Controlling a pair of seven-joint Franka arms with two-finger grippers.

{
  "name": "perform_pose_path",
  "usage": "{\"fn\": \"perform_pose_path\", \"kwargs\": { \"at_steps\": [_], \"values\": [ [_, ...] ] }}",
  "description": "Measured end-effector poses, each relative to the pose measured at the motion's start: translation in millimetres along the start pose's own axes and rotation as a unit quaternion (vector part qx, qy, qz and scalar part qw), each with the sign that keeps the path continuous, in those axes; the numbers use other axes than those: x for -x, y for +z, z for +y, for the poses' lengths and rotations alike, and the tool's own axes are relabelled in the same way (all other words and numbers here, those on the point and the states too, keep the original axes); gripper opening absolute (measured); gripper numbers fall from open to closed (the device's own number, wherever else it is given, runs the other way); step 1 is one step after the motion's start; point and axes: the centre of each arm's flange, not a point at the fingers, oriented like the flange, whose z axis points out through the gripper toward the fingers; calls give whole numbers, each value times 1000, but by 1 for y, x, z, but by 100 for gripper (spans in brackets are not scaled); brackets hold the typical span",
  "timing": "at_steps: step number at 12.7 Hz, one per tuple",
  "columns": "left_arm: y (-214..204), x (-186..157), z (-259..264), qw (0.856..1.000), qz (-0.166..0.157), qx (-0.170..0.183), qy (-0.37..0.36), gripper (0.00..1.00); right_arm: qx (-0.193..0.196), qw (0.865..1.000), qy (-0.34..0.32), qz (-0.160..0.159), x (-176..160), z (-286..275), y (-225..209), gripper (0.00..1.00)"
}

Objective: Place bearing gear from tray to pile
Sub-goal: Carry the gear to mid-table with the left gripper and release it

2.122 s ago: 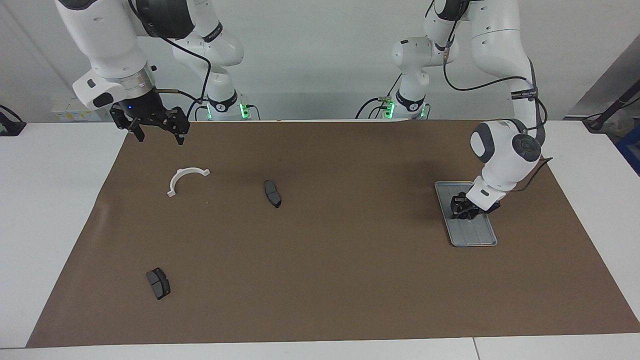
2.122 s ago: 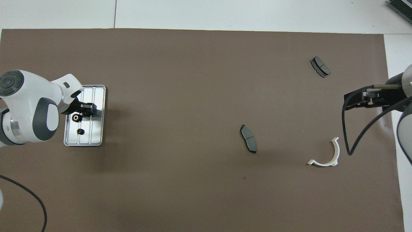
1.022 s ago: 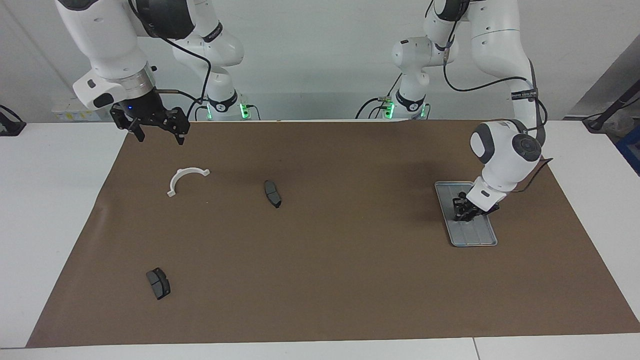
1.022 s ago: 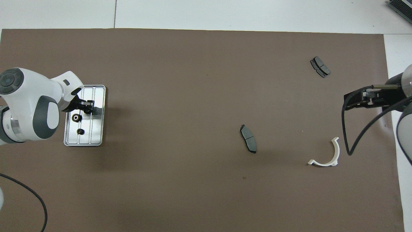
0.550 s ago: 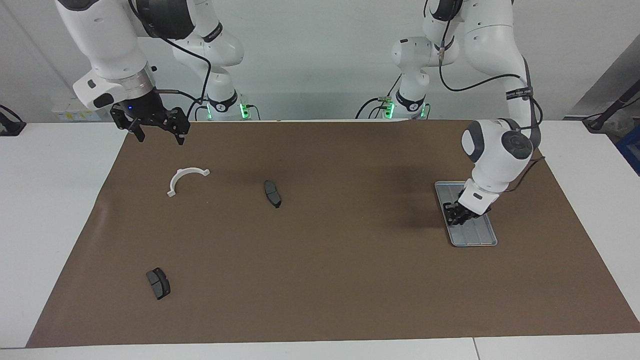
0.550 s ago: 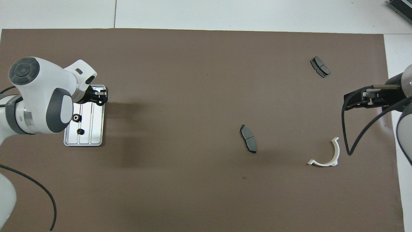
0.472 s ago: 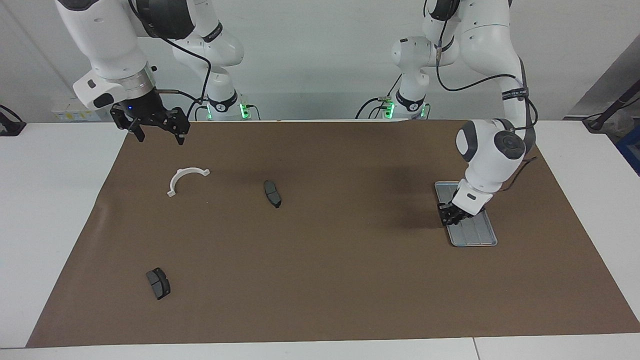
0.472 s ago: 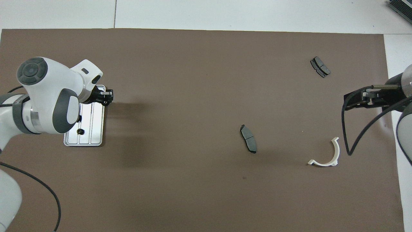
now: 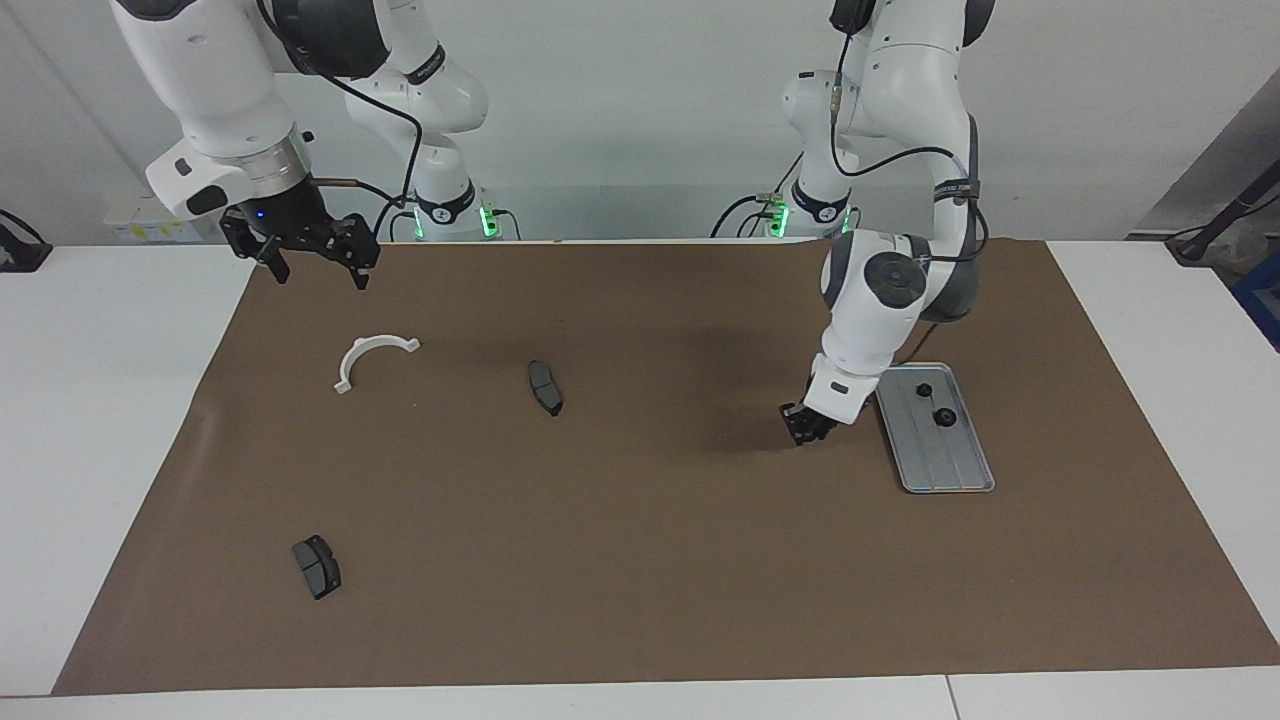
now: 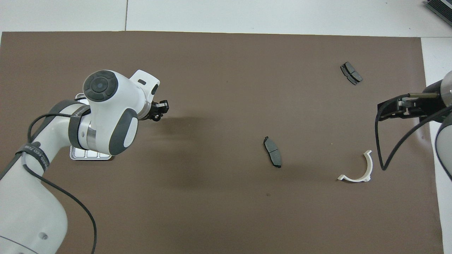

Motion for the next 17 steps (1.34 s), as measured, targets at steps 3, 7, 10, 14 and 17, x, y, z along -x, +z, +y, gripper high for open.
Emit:
{"fn": "perform_pose_path", "kwargs": {
  "at_steps": [3, 7, 10, 14, 17],
  "values": [
    [-7, 33, 59, 1000, 5, 10, -24, 35, 0, 1000, 0, 0, 0, 0, 0, 100],
    [-11, 63, 124, 999, 1, 36, -35, 35, 1, 1000, -7, -2, 2, -8, 1, 100],
    [9, 85, 155, 999, -13, 34, -23, 35, 0, 1000, -8, 8, 3, -9, 12, 100],
    [38, 103, 176, 999, -26, 23, -19, 35, -23, 999, -11, 46, 3, -19, 35, 100],
    [38, 102, 175, 999, -26, 22, -21, 55, -32, 998, -6, 56, 6, -58, 43, 100]
  ]
}}
